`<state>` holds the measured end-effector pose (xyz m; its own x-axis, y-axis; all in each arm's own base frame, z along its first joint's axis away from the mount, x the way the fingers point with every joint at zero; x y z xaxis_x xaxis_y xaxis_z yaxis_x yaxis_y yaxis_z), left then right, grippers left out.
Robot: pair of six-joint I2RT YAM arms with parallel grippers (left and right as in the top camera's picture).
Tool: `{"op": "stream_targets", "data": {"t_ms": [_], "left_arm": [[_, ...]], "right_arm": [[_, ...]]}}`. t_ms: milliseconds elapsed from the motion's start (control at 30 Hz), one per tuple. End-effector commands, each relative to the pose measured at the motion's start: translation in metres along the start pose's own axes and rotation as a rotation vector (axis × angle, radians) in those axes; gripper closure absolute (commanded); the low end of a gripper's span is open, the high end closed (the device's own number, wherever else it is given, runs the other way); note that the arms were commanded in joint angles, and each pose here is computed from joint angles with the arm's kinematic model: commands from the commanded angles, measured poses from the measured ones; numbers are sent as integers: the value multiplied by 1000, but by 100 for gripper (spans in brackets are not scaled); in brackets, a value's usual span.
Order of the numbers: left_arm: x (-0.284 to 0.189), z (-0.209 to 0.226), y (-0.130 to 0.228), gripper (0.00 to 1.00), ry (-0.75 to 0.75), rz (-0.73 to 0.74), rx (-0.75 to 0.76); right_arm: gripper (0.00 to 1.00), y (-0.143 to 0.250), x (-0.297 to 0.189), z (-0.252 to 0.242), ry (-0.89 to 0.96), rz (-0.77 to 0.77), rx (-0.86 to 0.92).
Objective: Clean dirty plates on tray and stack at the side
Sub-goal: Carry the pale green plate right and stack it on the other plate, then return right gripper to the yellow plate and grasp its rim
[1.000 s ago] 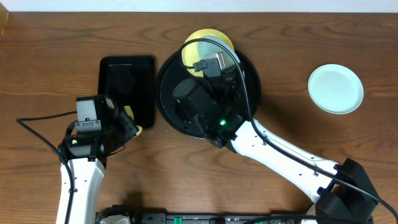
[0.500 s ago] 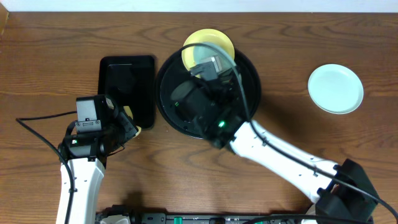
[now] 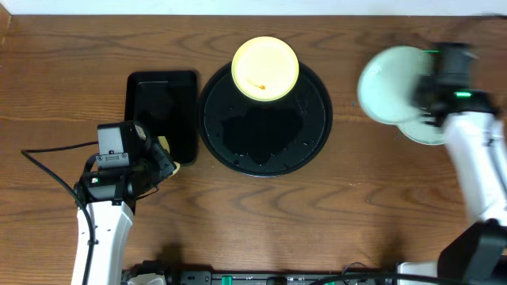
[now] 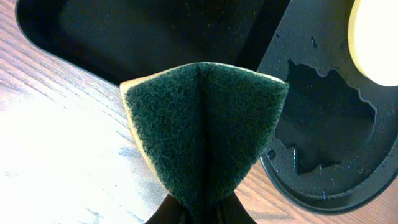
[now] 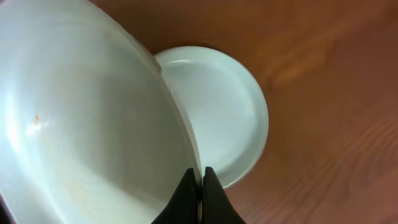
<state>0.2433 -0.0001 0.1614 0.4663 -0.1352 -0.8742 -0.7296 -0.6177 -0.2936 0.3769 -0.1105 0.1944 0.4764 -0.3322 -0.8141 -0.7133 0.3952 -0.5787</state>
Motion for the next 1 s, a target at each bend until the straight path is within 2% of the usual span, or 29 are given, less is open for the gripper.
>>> {"op": "stream_targets", "data": {"t_ms": [0,100,233,267,300,367,433,467,600,733,833,967], "left_arm": [[-4,-1,-4,92,-1,-21,17],[-4,-1,-4,92,-1,-21,17],[-4,-1,-4,92,-1,-21,17],[-4,-1,-4,92,-1,-21,17],[-4,-1,-4,92,-1,-21,17],[-4,-1,-4,92,-1,-21,17],[-4,-1,-4,92,0,-22,17],[-4,-1,-4,92,0,-21,17],[-4,0,-5,92,-5,-27,21],[-4,0,-6,92,-6,-32,22],[-4,0,-6,92,-8,-29,26],[-2,2,-4,92,-17,-14,26]], "right_arm": [[99,6,27,-18,-214,128,170],[99,14,54,-50,-230,199,274],[99,25,83,-69,-222,248,333],[93,26,88,-71,-219,254,338],[83,27,92,-72,-218,256,340],[49,26,96,-72,-218,251,340],[23,24,96,-72,-226,238,332],[20,23,95,-69,-243,236,325],[27,20,83,-31,-476,238,199],[27,23,65,13,-540,263,-17],[21,11,36,58,-524,258,-202],[12,-23,-17,123,-505,140,-421]]}}
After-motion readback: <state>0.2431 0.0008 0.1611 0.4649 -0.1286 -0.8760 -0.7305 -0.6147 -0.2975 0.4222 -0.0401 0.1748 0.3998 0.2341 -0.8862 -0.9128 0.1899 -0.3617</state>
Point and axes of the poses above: each gripper's point midway between its finger pads, its own x axis out along the fingers, its own z axis along the line the jaws close on, y = z × x, the point moved 4 cm from there along -x, back along the fingers, and after that the axes turned 3 degrees about -x, right-handed, at the moved point
